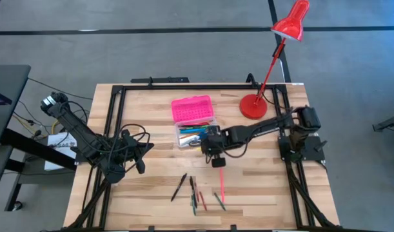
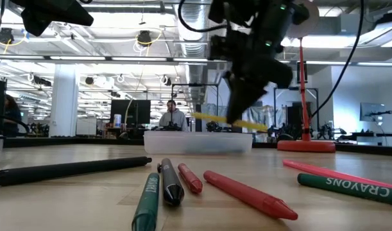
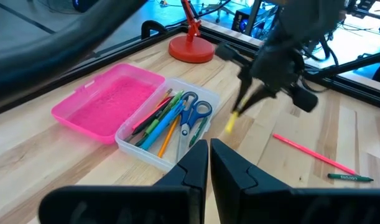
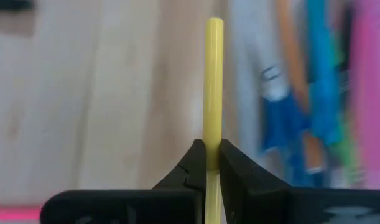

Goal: Pick & place school supplies into a supply box
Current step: Put the yellow pen into the pink supply box

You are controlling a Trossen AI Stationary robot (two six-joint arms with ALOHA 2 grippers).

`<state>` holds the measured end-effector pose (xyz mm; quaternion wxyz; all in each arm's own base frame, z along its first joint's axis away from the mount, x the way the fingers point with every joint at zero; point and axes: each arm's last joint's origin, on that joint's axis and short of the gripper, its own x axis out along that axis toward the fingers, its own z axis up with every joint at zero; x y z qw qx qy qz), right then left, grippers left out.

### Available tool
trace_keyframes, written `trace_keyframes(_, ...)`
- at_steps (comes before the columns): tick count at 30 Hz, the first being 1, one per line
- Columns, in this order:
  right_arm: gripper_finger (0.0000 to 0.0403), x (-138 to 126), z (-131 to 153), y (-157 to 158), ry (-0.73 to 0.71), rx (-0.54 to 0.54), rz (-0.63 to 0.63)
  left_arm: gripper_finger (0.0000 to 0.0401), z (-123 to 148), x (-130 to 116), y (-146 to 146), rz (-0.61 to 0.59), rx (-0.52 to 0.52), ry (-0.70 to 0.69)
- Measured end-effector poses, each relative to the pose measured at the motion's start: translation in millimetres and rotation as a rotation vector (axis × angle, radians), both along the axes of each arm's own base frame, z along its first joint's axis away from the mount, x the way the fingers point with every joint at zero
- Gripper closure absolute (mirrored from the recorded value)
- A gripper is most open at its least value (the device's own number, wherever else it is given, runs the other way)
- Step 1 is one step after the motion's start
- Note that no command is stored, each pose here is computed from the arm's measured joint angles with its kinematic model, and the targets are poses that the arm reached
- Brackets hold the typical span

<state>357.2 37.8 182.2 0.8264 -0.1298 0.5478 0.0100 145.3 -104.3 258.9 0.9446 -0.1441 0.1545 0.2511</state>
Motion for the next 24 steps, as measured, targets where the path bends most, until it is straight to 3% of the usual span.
trace_keyframes(9,0.0393,16.1,23.1,-50.0,-0.067,-0.084,0.018,0.0391,0.2,0.0,0.2,0.005,0.004,-0.004)
trace_keyframes(14,0.0393,18.3,24.5,-67.3,-0.101,-0.037,0.018,0.0391,0.3,0.0,0.3,0.010,0.008,-0.009)
trace_keyframes(21,0.0390,33.4,7.9,-71.6,-0.142,0.019,0.033,0.0391,0.6,0.0,0.7,0.022,0.019,-0.019)
trace_keyframes(24,0.0388,33.8,-7.2,-70.3,-0.057,0.022,0.029,0.0391,0.6,-0.1,0.7,0.022,0.015,-0.019)
